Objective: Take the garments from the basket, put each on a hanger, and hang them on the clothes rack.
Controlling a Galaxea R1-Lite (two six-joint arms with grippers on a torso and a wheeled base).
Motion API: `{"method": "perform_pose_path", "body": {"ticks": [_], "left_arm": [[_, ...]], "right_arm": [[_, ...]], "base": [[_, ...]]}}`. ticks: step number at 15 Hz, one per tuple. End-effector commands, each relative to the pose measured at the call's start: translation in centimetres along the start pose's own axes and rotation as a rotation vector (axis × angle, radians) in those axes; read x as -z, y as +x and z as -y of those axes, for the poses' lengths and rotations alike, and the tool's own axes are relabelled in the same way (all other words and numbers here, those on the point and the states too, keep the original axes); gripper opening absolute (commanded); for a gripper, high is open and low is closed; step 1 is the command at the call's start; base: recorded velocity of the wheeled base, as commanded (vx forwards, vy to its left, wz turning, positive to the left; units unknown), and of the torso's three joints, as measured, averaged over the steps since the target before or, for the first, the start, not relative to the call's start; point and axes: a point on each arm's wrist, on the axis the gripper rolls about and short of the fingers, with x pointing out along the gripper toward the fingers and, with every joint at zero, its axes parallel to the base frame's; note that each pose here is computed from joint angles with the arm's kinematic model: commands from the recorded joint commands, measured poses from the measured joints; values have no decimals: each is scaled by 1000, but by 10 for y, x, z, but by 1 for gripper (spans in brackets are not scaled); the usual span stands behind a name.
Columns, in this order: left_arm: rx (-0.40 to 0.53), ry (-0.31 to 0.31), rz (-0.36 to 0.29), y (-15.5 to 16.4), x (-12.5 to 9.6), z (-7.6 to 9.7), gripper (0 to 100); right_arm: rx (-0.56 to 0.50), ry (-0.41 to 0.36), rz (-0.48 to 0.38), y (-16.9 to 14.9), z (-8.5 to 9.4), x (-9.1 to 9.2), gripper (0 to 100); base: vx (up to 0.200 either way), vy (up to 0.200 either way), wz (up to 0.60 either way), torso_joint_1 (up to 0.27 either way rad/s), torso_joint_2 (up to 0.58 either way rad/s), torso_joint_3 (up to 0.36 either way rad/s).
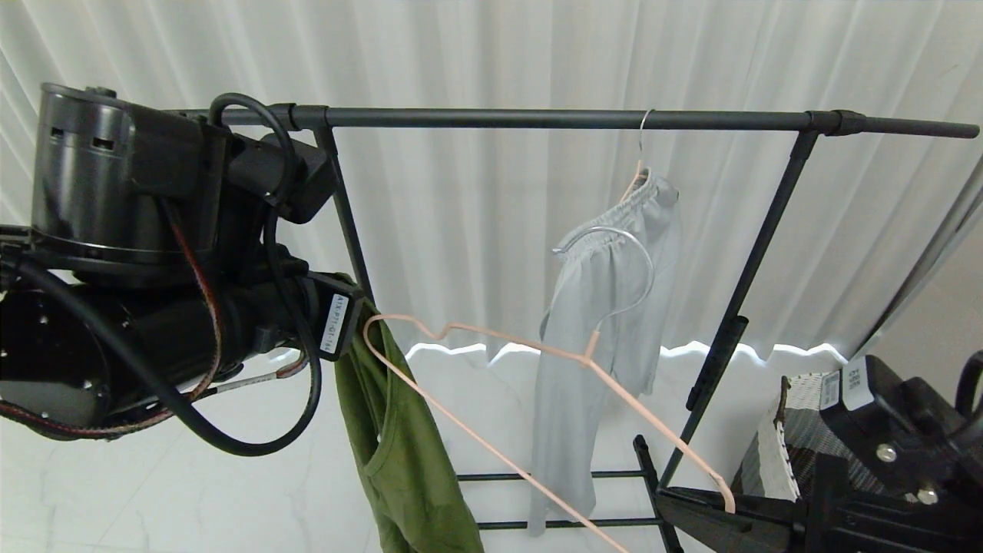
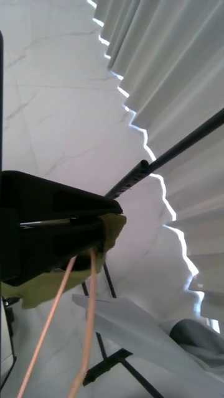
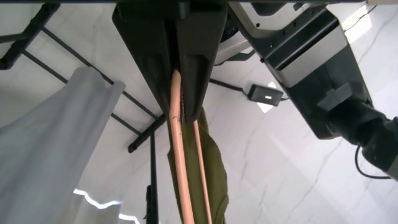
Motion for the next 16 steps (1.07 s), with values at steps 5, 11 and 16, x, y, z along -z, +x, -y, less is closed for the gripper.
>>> {"method": "perform_pose_path", "body": {"ticks": [5,11,16], "left_arm": [[-30,8,-6,-1,1,2,0],[67,-32,38,-16,-3,24,0],[86,-22,57,-25,-3,23,0]], "right_arm": [[35,7,43,-3,1,-4,0],[31,5,47,10,-1,-4,0],[4,-4,12,15,-4,2,0]], "base": [[0,0,0,0,0,0],[0,0,0,0,0,0],[0,0,0,0,0,0]]}}
